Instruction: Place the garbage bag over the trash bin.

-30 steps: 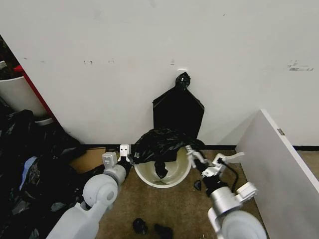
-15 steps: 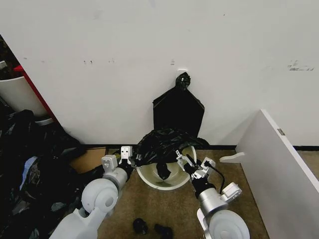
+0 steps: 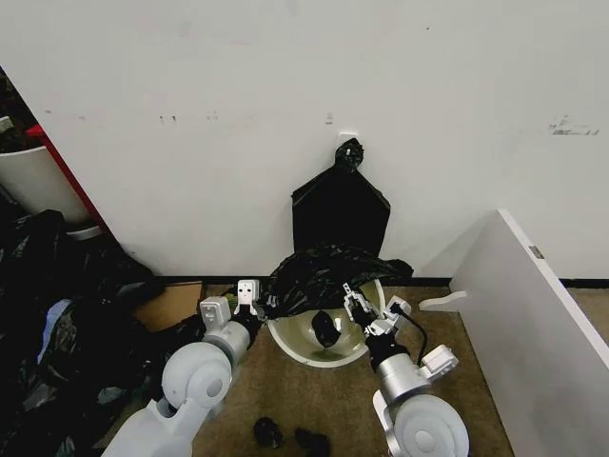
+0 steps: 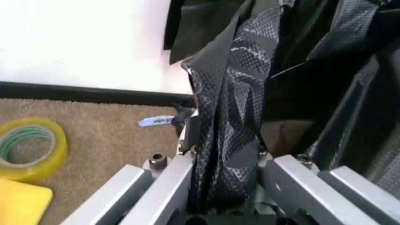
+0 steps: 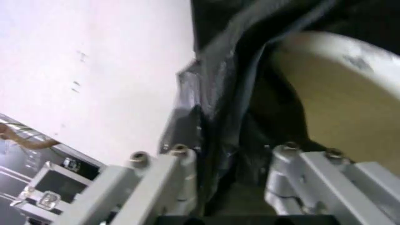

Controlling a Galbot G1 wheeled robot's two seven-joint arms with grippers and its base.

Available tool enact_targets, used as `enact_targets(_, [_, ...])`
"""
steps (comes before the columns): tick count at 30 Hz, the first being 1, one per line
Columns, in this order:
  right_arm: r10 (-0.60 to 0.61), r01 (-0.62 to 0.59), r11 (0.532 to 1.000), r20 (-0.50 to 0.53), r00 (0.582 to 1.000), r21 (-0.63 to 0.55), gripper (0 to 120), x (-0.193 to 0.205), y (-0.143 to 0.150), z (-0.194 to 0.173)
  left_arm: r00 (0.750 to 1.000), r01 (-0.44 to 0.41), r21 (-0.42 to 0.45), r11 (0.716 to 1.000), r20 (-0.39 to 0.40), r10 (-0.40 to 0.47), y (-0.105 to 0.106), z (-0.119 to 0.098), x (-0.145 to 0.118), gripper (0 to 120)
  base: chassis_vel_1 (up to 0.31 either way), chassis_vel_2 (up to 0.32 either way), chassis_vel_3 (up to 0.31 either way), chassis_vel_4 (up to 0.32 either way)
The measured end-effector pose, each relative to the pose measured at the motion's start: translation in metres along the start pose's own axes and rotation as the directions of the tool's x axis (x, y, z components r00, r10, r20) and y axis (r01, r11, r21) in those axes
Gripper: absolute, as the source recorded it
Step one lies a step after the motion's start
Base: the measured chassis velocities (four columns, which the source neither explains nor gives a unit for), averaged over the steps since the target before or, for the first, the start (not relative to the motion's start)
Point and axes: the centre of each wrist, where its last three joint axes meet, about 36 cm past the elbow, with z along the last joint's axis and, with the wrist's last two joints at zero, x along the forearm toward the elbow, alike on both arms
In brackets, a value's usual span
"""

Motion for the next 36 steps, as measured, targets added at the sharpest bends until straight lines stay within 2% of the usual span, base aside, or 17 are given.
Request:
enact_targets(2, [-0.006,0.006,1.0,0.007,1.0,-0.002,8,0.003,0.0,0.001,1.0,0.01,0.002,1.0,0.001,-0.01,0.001,0.0,-0.003,1,0.0,0.0,0.0,0.0])
enact_targets(6, [-0.003,0.003,1.0,0.006,1.0,-0.002,0,0.006,-0.001,0.002,1.0,0.015,0.004,1.0,0.001,-0.015,0.003,0.0,-0.005,1,0.0,0.0,0.0,0.0])
enact_targets(15, [0.004,-0.004,1.0,0.003,1.0,0.001,0,0.012,0.001,0.0,1.0,0.018,0.011,1.0,0.018,-0.018,0.006,-0.006,-0.011,1,0.0,0.0,0.0,0.0])
enact_targets(20, [0.057,-0.057,0.997,-0.005,0.998,-0.057,0,0.033,0.029,-0.001,0.998,0.027,0.051,0.998,0.046,-0.03,0.006,-0.005,-0.016,1,0.0,0.0,0.0,0.0])
enact_targets(27, [0.168,-0.176,0.981,-0.099,0.981,-0.083,0,0.058,0.055,0.01,0.994,0.036,0.104,0.994,0.099,-0.046,0.005,-0.005,-0.023,1,0.0,0.0,0.0,0.0])
enact_targets(36, [0.233,-0.247,0.967,-0.189,0.954,-0.056,0,0.077,0.061,0.028,0.988,0.029,0.181,0.983,0.145,-0.055,0.01,-0.013,-0.026,1,0.0,0.0,0.0,0.0])
